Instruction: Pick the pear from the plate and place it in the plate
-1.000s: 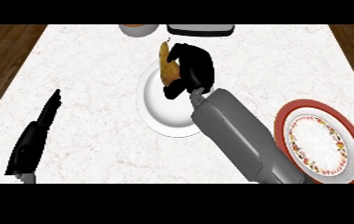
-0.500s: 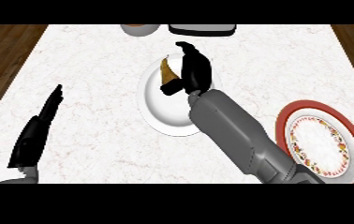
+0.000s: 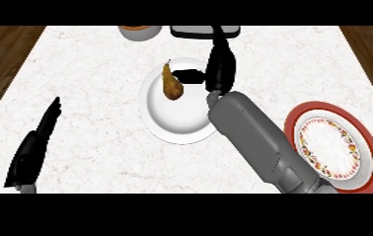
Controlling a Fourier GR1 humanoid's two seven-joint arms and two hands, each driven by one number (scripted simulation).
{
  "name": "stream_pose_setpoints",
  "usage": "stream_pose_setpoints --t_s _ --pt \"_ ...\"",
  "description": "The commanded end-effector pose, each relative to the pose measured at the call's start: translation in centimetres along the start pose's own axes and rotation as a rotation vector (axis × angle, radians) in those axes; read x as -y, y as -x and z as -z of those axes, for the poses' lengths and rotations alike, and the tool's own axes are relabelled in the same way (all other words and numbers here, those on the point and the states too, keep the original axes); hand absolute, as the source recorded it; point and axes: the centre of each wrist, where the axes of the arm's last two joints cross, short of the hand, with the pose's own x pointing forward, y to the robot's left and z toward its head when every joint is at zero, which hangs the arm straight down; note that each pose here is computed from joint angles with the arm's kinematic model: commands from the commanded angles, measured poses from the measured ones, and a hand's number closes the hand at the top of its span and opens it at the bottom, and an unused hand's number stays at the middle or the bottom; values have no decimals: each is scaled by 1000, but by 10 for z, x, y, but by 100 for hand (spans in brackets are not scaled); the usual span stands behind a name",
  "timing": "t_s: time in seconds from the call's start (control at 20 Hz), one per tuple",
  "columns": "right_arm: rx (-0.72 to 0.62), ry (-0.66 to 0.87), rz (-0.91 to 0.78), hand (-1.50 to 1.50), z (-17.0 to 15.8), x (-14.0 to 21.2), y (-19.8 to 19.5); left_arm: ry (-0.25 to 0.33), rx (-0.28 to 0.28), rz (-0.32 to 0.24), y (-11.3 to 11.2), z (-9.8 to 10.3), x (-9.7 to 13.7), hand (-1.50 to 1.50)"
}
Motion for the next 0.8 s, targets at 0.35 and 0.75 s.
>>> stream_pose_setpoints --t_s 0.35,0.75 --pt "69 159 292 -150 -9 103 83 -29 -13 18 -10 -13 -4 0" --pt "138 103 257 -150 -16 175 134 -31 -12 -3 -27 8 -16 0"
